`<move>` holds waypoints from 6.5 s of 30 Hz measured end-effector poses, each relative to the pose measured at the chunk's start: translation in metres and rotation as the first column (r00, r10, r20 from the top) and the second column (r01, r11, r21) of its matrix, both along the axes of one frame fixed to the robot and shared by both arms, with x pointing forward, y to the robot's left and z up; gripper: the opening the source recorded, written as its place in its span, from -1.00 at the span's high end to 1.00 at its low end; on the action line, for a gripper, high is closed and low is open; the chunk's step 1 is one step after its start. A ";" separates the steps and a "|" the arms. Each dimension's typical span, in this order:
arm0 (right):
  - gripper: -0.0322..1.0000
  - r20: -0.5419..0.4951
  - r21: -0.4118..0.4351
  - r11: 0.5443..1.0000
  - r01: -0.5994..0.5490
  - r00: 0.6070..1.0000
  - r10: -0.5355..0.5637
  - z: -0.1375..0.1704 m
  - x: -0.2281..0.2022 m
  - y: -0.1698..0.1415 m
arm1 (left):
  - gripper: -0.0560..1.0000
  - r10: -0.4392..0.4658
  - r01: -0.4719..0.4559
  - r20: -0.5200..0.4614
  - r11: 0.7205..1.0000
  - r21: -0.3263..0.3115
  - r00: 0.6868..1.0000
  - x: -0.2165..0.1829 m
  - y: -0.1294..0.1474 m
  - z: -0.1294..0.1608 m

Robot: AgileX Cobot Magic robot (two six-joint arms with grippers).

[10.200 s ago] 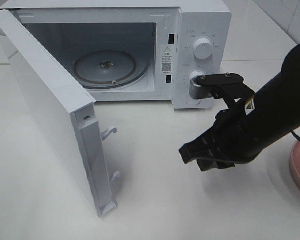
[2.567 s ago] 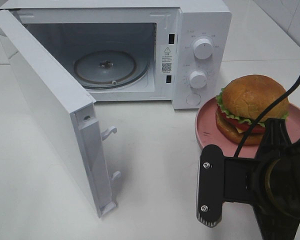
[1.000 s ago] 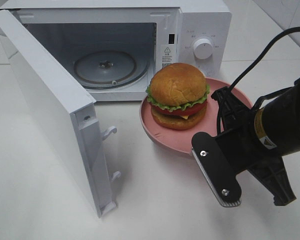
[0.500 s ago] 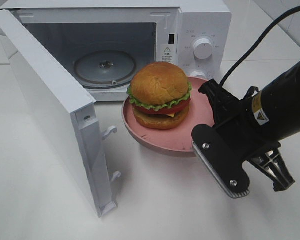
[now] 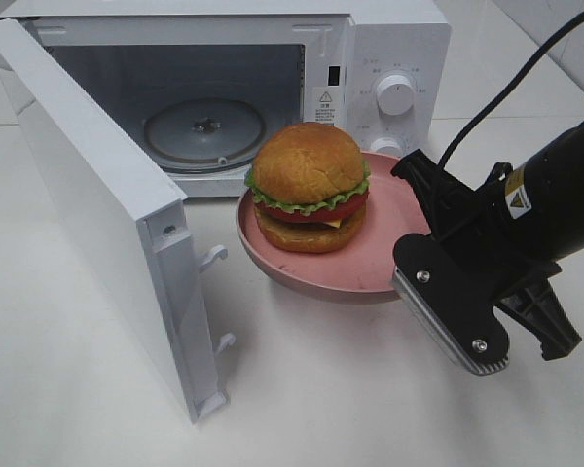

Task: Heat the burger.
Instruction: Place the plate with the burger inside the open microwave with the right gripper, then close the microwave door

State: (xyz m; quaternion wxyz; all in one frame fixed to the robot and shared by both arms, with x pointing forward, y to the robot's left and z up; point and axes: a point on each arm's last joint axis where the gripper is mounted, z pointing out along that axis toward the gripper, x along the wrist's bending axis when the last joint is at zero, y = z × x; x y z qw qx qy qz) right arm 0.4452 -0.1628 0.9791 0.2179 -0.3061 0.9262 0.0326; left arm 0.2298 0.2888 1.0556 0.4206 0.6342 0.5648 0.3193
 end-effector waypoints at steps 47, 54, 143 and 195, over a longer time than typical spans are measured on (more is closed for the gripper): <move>0.83 0.052 0.069 0.996 -0.049 0.998 0.046 0.000 0.080 0.082 | -0.94 0.000 0.000 0.000 1.000 0.000 1.000 0.000 0.000 0.000; 0.83 0.031 0.053 0.998 -0.045 0.999 0.044 -0.001 0.096 0.095 | -0.94 0.000 0.000 0.000 1.000 0.000 1.000 0.000 0.000 0.000; 0.07 0.050 0.260 0.908 0.328 0.935 -0.352 -0.045 0.220 0.181 | -0.94 0.001 -0.001 0.000 1.000 0.001 1.000 0.000 0.000 0.000; -0.48 -0.042 0.318 0.871 0.374 0.924 -0.381 -0.007 0.074 0.084 | -0.94 0.001 -0.001 0.000 1.000 0.001 1.000 0.000 0.000 0.000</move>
